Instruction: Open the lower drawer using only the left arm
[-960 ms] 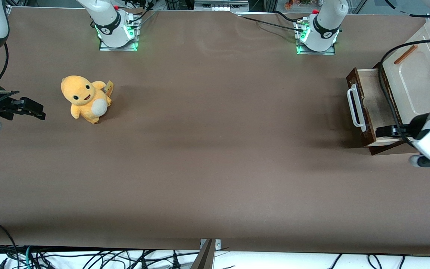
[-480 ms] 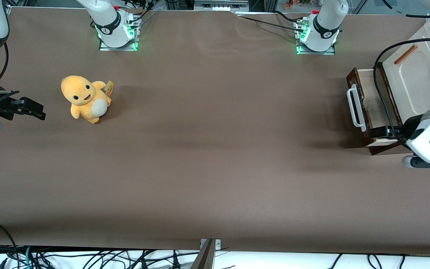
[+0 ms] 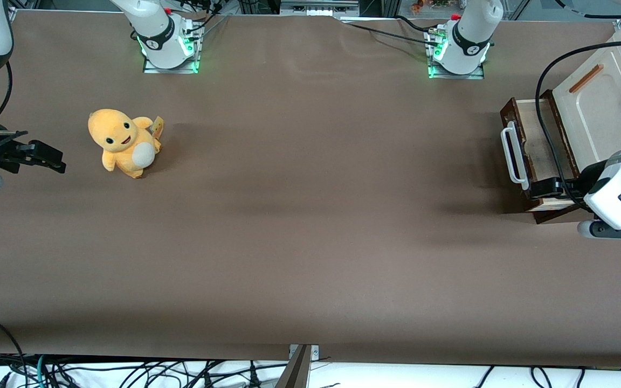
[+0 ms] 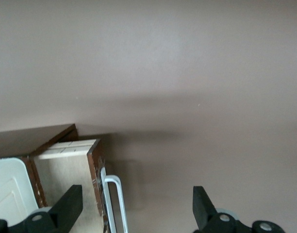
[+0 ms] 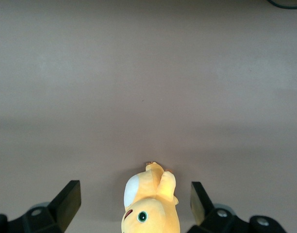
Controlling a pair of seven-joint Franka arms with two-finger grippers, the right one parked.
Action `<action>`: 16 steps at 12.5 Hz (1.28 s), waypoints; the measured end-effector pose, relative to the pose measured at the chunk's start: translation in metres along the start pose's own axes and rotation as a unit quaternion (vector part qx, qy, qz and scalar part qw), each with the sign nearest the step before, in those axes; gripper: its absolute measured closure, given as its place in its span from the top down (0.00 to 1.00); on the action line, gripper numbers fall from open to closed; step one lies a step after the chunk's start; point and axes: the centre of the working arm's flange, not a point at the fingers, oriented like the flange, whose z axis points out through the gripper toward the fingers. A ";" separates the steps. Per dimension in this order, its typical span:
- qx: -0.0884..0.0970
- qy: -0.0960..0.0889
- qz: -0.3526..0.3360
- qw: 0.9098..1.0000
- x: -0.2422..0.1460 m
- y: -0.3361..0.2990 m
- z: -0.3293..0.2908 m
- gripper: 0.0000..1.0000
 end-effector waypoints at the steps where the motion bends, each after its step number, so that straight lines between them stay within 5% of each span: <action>1: -0.001 0.005 0.001 1.000 0.001 0.002 -0.001 1.00; 16: 0.000 0.015 0.047 0.999 0.001 -0.005 -0.006 1.00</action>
